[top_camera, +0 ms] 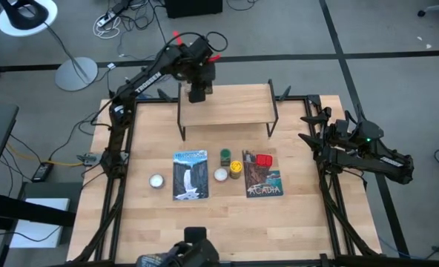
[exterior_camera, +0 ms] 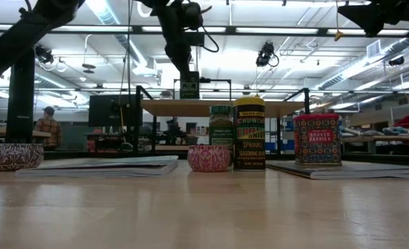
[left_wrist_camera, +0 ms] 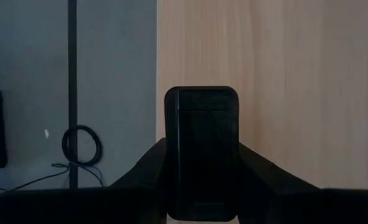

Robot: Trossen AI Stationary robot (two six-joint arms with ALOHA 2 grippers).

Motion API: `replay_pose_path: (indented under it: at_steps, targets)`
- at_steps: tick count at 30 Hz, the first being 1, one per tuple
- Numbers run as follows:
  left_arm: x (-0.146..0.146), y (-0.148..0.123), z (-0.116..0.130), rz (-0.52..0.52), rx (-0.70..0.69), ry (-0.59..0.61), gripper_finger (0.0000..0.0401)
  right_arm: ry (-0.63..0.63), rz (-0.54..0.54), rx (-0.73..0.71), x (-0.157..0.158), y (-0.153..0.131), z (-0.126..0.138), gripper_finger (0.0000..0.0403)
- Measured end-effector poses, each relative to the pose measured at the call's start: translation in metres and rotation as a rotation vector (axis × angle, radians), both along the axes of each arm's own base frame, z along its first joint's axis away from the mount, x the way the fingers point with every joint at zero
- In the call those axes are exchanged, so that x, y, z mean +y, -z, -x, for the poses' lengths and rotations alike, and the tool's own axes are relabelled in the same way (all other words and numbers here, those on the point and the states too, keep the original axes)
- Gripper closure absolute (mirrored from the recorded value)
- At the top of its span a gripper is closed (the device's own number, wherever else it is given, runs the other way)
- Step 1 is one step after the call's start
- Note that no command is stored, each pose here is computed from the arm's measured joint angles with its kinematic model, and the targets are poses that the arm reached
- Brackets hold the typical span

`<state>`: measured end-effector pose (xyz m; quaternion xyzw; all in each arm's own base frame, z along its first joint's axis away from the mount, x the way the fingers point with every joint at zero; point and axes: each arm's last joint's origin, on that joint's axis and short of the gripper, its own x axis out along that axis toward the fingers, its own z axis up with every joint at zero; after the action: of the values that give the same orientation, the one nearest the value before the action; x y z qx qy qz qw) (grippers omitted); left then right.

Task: Shelf spices
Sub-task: Put the black spice on the shelf

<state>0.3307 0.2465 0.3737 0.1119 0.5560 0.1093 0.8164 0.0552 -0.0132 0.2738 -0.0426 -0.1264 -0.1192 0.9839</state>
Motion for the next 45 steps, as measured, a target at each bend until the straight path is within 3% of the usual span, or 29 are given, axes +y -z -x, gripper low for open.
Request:
replay_pose_path:
  at_steps: [19, 28, 45]
  targets:
    - [0.015, 0.000, 0.011, 0.059, -0.050, -0.007, 0.0282, 0.000, 0.005, 0.000, 0.000, 0.000, 0.000, 0.0110]
    - [0.026, 0.015, 0.004, 0.094, -0.057, -0.013, 0.0282, -0.001, 0.003, -0.006, 0.000, -0.001, 0.000, 0.0110]
    - [0.031, 0.029, 0.004, 0.132, 0.009, -0.038, 0.0282, -0.007, 0.019, -0.007, 0.000, -0.001, 0.000, 0.0110]
